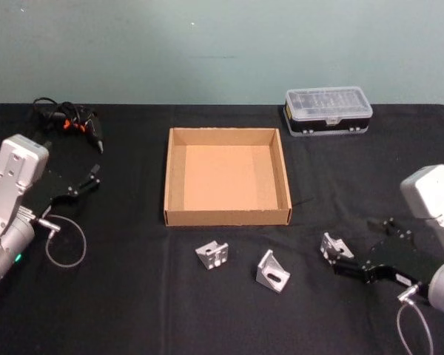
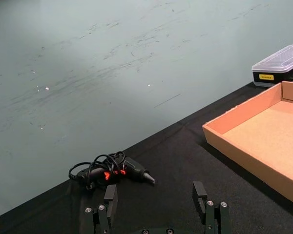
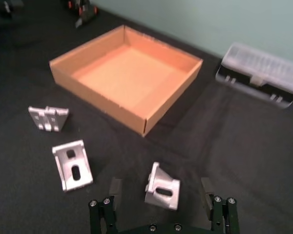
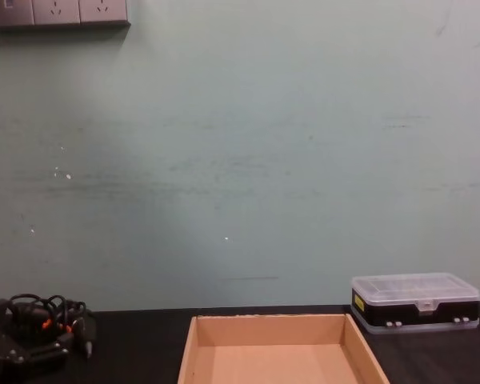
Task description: Use one hand to pick up the angle iron from the table and place it into the box.
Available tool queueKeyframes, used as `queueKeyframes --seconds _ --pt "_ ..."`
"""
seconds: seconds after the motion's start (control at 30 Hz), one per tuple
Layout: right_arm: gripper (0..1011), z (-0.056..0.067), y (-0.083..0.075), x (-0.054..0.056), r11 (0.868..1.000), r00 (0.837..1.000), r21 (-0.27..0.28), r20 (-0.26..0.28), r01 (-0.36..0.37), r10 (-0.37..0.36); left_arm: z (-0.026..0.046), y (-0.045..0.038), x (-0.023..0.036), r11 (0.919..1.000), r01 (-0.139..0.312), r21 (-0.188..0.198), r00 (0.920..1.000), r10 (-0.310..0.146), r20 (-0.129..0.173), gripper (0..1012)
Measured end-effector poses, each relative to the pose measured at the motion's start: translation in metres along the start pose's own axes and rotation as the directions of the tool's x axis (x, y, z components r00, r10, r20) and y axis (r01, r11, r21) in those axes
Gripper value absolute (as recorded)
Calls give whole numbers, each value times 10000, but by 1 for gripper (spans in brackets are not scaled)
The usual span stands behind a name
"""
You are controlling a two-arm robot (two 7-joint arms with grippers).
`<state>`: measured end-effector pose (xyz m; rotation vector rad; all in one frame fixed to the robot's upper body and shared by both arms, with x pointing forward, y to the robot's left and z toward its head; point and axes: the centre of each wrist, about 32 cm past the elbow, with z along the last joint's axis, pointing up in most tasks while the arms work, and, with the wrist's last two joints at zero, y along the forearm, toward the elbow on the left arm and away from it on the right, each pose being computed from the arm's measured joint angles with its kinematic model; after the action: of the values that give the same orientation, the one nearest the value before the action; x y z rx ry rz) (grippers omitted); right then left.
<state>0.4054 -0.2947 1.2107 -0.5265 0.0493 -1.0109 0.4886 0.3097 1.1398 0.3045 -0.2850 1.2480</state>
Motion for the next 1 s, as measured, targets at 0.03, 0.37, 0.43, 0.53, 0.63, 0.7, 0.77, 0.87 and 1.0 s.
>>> queueKeyframes --seconds 0.03,0.37,0.43,0.53,0.63,0.7,0.77,0.87,1.0 --pt "1003 12 24 3 9999 10000 -156 -47 -16 15 0 0 0 10000 1 0 10000 -1 0 1011" --pt "1003 94 280 -19 9907 9985 -1362 -541 -32 -42 0 0 0 10000 0 0 10000 0 1 1011" --pt "1003 109 302 -27 9901 9984 -1402 -552 20 -98 0 0 0 10000 0 -1 10000 0 1 1011" --pt "1003 133 333 -51 9897 9982 -1430 -571 117 -200 0 0 0 10000 0 0 10000 0 1 1011" --pt "1003 136 341 -67 9896 9979 -1424 -582 196 -282 0 0 0 10000 0 0 10000 0 0 1011" --pt "1003 134 342 -74 9897 9978 -1413 -593 224 -310 0 0 0 10000 0 0 10000 0 0 1011" --pt "1003 126 339 -83 9904 9975 -1355 -611 270 -355 0 0 0 10000 0 0 10000 0 0 1011" --pt "1003 126 338 -83 9904 9975 -1354 -606 278 -363 0 0 0 10000 0 0 10000 0 0 1011" --pt "1003 129 338 -82 9904 9975 -1352 -597 282 -365 0 0 0 10000 0 0 10000 0 1 1011"
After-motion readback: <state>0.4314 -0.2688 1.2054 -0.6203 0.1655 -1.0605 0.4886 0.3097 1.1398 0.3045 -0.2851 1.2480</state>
